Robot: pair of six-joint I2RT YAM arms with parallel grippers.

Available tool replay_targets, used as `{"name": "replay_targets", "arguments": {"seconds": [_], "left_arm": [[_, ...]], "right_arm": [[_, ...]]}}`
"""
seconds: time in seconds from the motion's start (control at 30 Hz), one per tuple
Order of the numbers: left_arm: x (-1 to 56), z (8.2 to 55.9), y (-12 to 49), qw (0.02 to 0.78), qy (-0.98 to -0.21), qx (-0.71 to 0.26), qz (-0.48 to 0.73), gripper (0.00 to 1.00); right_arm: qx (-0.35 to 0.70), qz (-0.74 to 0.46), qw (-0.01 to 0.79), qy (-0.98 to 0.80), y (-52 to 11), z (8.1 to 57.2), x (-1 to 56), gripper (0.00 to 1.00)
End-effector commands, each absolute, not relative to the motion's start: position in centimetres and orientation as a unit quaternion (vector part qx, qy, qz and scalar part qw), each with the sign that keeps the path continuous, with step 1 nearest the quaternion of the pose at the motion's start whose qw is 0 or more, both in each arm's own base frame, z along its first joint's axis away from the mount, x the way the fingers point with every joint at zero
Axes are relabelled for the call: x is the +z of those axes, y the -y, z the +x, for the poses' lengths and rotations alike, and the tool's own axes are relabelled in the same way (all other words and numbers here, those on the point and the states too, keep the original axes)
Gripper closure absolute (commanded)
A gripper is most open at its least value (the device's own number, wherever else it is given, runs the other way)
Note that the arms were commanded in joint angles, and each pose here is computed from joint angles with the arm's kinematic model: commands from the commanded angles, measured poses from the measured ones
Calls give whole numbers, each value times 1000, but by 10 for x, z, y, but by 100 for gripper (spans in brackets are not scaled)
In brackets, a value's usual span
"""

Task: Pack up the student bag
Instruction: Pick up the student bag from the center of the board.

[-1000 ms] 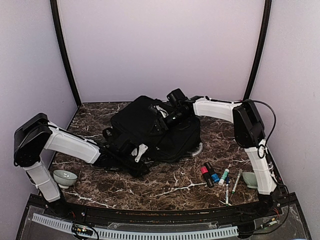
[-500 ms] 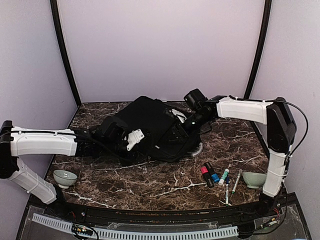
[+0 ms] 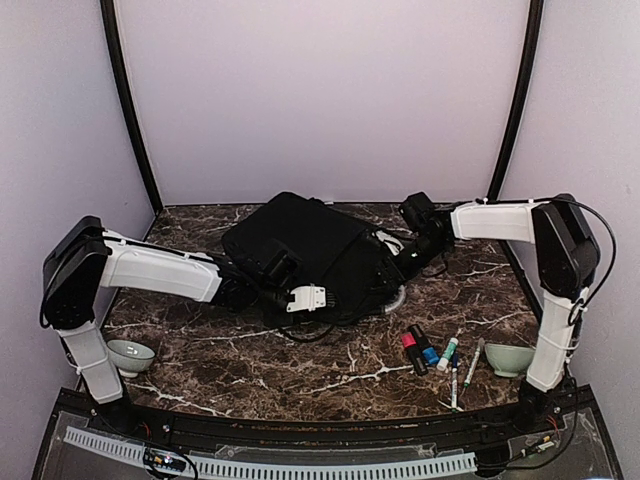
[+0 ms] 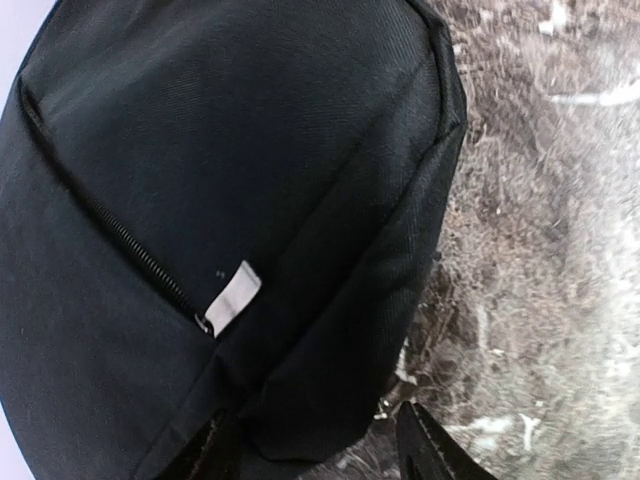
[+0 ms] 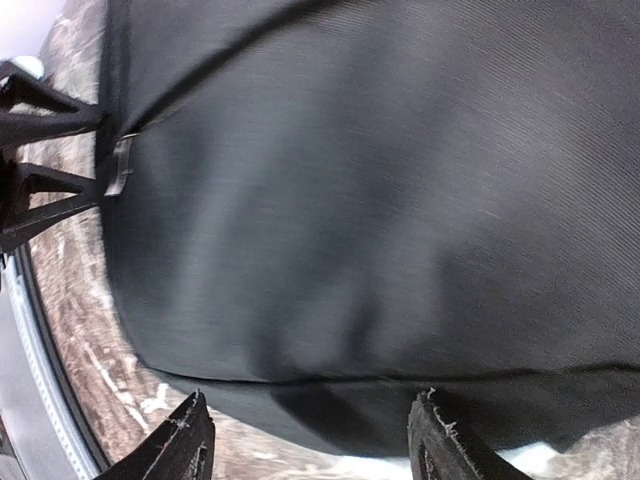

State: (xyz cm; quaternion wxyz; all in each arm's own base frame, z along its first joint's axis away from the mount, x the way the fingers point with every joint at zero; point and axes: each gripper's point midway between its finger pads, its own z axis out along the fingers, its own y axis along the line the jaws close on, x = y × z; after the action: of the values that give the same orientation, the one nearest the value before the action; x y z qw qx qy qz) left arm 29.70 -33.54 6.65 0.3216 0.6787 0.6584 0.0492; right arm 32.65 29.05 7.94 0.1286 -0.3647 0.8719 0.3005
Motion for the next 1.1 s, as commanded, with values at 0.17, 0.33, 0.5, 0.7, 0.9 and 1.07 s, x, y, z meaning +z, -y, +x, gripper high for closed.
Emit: {"name": "replay_targets", "arguments": {"seconds": [0.17,0.33,0.5,0.7,0.9,1.07], "left_arm": [[69,324,325,308,-607,128,721,44],[77,328,307,316,-599,162,718,42],[72,341,298,326,-590,185,715,41],[60,356,297,323,-581,211,716,45],[65,348,320,340,-613,131,701,73],[78,335,347,360,-657,24,662,100]], "right_arm": [[288,-347,126,-884,-280,343,60,35],[287,-347,129,-884,-280,346,61,35],[290,-344,129,-884,-281,347,62,35],[286,-344,128,-885,-278,347,61,35],[291,-338,138,-884,-276,356,69,35],[289,-332,174,-881,-264,371,101,36]]}}
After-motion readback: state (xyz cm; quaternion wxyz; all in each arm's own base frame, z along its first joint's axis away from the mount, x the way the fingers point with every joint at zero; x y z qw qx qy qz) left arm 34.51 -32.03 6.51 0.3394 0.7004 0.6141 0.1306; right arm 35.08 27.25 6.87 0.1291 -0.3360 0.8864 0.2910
